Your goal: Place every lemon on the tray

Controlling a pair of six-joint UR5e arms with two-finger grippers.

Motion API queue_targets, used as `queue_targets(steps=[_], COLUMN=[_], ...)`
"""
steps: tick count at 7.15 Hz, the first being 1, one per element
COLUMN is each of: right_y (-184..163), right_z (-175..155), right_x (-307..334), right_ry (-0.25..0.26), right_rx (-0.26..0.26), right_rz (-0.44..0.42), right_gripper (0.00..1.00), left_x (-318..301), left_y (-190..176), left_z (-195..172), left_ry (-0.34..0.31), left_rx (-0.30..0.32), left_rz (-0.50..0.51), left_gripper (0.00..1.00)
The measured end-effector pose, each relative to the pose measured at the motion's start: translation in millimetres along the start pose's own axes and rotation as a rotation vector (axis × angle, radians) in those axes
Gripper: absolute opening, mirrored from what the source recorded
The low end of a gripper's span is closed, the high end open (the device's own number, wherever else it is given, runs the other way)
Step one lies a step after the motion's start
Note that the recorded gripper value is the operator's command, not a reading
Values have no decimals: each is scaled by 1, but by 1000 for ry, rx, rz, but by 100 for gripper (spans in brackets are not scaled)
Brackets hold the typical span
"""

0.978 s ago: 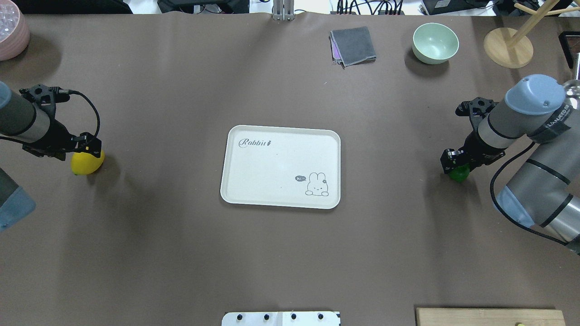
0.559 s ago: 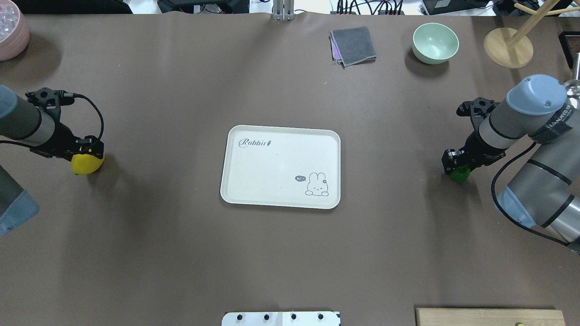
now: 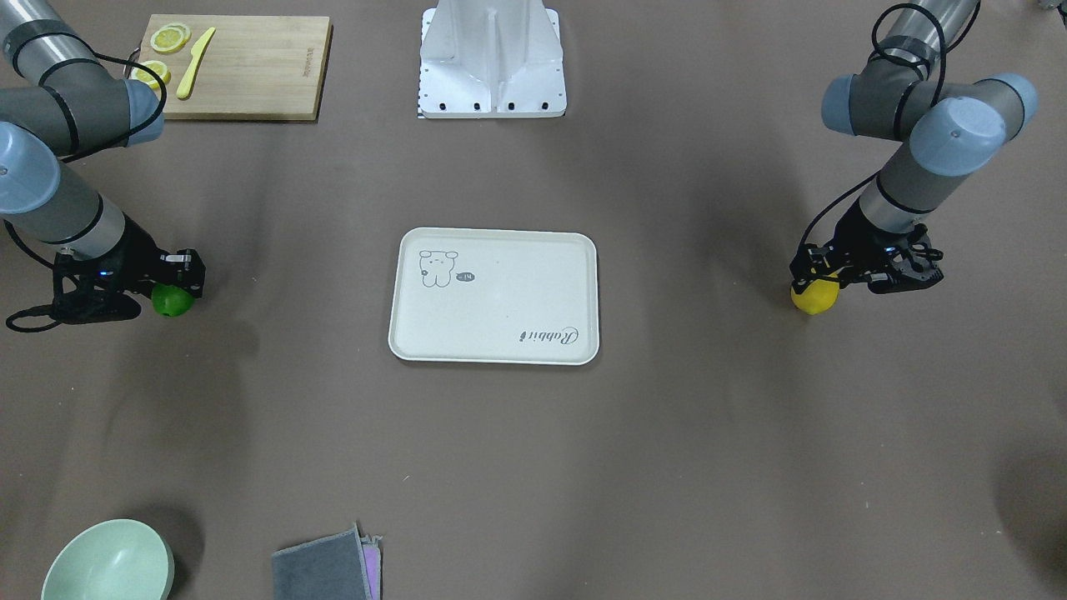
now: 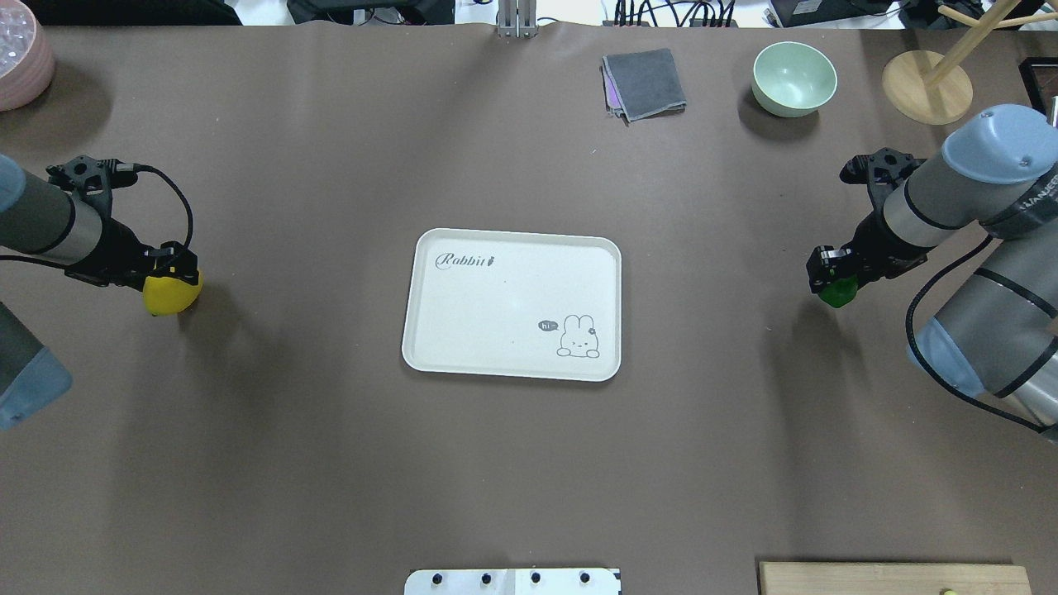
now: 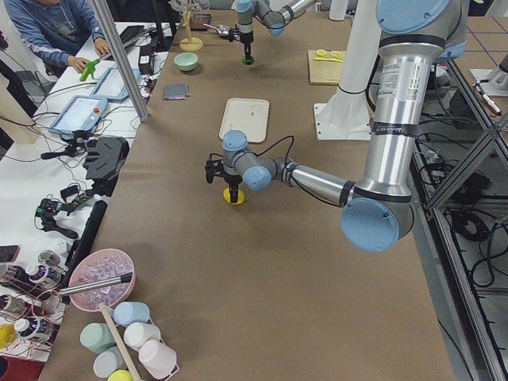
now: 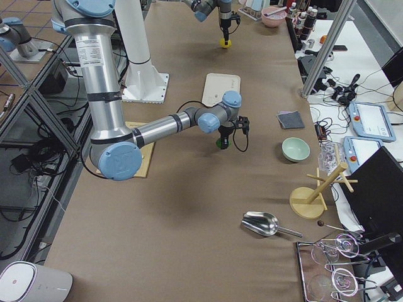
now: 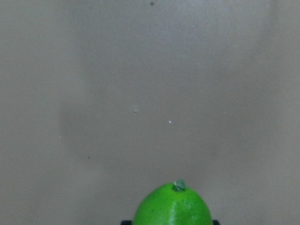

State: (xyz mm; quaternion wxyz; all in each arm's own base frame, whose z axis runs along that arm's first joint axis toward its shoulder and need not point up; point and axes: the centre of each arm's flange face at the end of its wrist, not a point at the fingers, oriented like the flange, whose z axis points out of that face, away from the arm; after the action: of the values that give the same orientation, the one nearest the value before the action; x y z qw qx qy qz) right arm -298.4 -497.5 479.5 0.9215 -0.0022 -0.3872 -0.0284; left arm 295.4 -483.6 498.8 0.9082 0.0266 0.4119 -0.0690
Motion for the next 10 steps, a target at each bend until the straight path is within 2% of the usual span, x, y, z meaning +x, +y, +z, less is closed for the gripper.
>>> queue_targets(steps=[2,4,6,8,10], right_y=[-22,-42,-56,-63,-58], right_z=[-21,-42,-50,-51,-54], right_x=[-27,-66,-102,-147,-192], right_ry=[4,3,-5,-26,-55], right_rx=[8,10,9,4,-1], right_rz=[19,47,70,97,128], right_gripper=[26,26,26,26,25], left_x=[21,58,120,173,219], left_y=[3,-30,-67,-84,-77], left_z=[-34,-104,-173,-191,-178], left_ry=[21,10,-20,-29,-31], left_rx=[-47,-75,-82,-95,-125], left_rz=[-2,-22,-31,-27,-34], left_gripper=[0,0,0,0,0])
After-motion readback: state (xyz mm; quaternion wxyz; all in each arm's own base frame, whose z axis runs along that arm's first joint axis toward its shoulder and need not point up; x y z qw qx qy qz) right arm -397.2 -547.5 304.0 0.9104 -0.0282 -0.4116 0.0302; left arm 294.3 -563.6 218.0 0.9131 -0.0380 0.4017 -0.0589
